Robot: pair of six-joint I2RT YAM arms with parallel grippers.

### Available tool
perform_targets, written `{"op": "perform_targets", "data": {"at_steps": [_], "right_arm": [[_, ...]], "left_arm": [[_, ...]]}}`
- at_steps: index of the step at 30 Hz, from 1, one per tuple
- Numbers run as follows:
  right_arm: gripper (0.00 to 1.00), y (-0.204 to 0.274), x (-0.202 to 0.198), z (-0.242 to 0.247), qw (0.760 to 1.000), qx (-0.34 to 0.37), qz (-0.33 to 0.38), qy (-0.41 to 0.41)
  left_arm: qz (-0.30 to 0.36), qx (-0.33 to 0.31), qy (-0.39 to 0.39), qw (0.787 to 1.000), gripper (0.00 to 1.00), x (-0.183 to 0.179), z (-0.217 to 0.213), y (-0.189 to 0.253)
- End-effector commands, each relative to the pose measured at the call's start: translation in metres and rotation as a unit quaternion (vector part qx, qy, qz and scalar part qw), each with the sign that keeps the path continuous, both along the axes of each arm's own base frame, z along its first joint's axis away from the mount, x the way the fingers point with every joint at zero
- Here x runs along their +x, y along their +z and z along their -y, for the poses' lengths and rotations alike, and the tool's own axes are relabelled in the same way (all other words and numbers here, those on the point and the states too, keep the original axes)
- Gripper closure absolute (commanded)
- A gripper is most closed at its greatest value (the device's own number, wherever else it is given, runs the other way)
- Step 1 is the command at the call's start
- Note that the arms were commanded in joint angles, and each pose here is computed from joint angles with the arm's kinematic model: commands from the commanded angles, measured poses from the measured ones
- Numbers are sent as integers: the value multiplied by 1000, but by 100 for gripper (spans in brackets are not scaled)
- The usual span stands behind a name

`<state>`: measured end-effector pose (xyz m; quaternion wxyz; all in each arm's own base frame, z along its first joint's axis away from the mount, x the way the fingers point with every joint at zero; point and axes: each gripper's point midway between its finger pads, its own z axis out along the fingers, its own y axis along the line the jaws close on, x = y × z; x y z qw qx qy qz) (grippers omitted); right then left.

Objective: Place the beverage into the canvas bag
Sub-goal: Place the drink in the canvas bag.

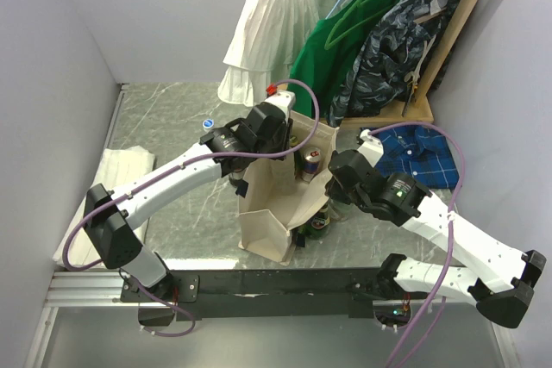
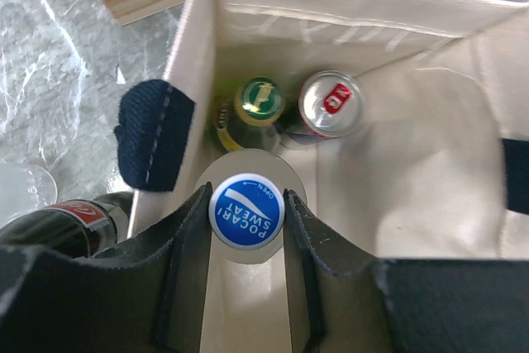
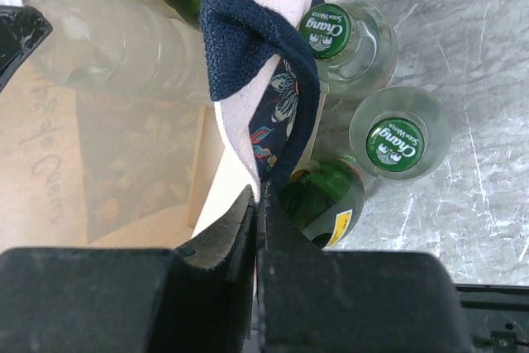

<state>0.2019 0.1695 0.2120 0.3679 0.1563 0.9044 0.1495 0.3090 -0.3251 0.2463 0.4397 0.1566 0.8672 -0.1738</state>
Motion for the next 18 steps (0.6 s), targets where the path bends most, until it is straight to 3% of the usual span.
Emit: {"op": "perform_targets", "data": {"at_steps": [1,18], "right_arm": [[100,1,0,8,1000,-21,1,-9],[100,0,0,7,1000,-24,-2,-9]], "left_arm": [[54,-96,8,994,99,19,11,52],[46,-99,-15,994,99,20,20,30]]}}
